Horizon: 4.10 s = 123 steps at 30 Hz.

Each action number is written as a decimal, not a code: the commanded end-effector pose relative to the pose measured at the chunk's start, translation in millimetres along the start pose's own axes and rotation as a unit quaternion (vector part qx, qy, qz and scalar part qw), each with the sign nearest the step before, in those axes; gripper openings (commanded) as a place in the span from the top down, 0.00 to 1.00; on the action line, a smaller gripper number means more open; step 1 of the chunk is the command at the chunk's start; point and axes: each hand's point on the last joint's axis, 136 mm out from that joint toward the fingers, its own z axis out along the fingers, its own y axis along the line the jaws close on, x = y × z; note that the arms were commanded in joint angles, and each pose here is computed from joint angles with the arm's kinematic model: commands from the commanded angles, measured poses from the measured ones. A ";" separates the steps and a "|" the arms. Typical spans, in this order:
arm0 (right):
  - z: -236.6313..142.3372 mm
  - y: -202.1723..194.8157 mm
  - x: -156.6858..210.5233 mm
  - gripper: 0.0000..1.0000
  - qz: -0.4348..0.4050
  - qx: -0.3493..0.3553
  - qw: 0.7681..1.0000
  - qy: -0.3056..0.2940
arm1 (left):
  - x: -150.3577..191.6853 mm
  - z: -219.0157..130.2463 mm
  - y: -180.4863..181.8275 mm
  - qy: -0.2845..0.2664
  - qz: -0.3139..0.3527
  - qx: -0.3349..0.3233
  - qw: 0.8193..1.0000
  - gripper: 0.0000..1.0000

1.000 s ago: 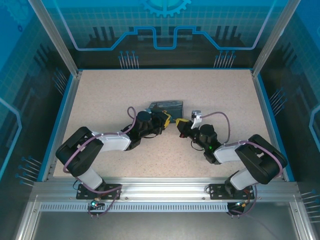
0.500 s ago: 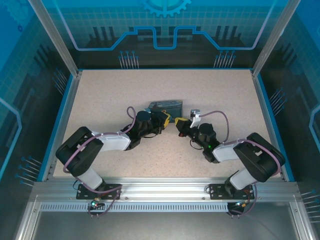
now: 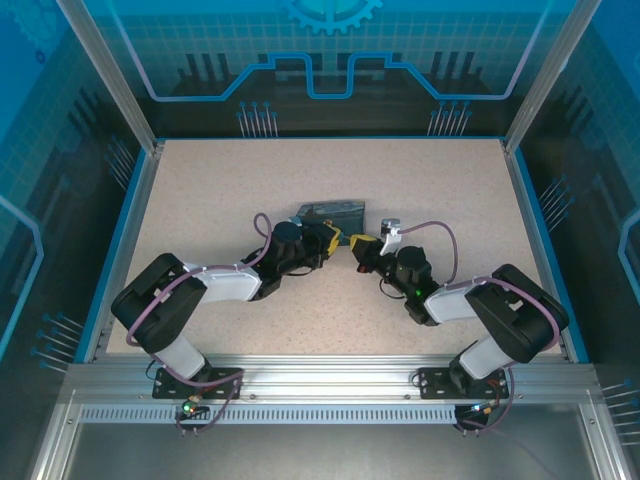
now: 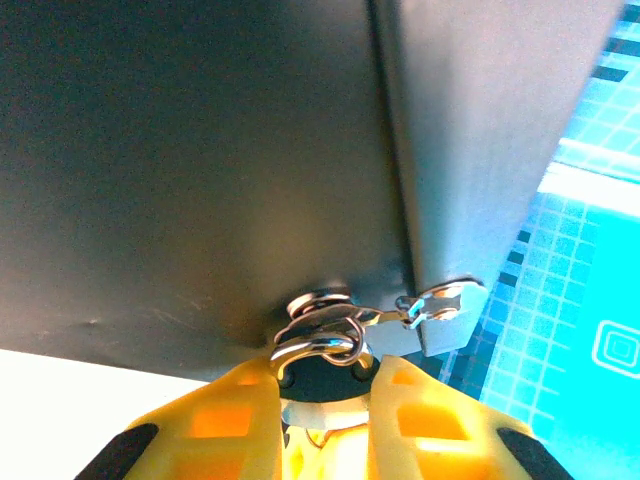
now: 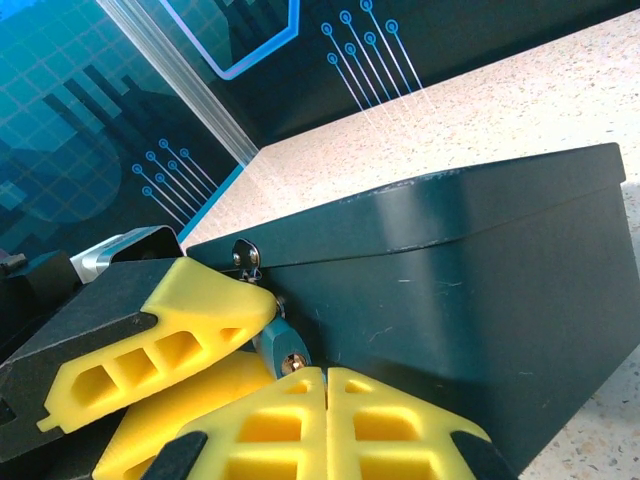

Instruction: Unlock the padlock with the key

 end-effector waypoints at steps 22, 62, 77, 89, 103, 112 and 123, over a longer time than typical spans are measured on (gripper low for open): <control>2.0 4.3 -21.1 1.00 -0.010 -0.004 1.000 -0.028 | 13.3 -0.8 -25.8 0.031 0.003 0.047 0.998 1.00; -21.5 9.7 -17.2 1.00 -0.028 -0.028 0.999 -0.017 | 12.1 0.1 -23.1 0.031 0.000 0.044 0.999 1.00; -5.8 17.6 -16.6 1.00 -0.026 -0.039 0.999 -0.015 | 12.7 0.7 -23.8 0.033 0.000 0.045 0.998 1.00; -4.7 9.8 -12.9 1.00 -0.027 -0.022 0.999 -0.011 | 13.0 0.4 -23.8 0.033 -0.001 0.046 0.998 1.00; -1.8 7.9 -11.9 1.00 -0.027 -0.017 0.999 -0.008 | 12.9 0.5 -23.5 0.033 -0.001 0.045 0.998 1.00; 3.0 12.5 -13.8 1.00 -0.021 -0.031 0.999 -0.013 | 13.4 0.5 -22.9 0.034 -0.002 0.044 0.998 1.00; 12.3 -0.9 20.6 1.00 -0.023 -0.017 0.999 0.038 | 15.0 -1.0 -30.8 0.037 0.001 0.055 0.998 1.00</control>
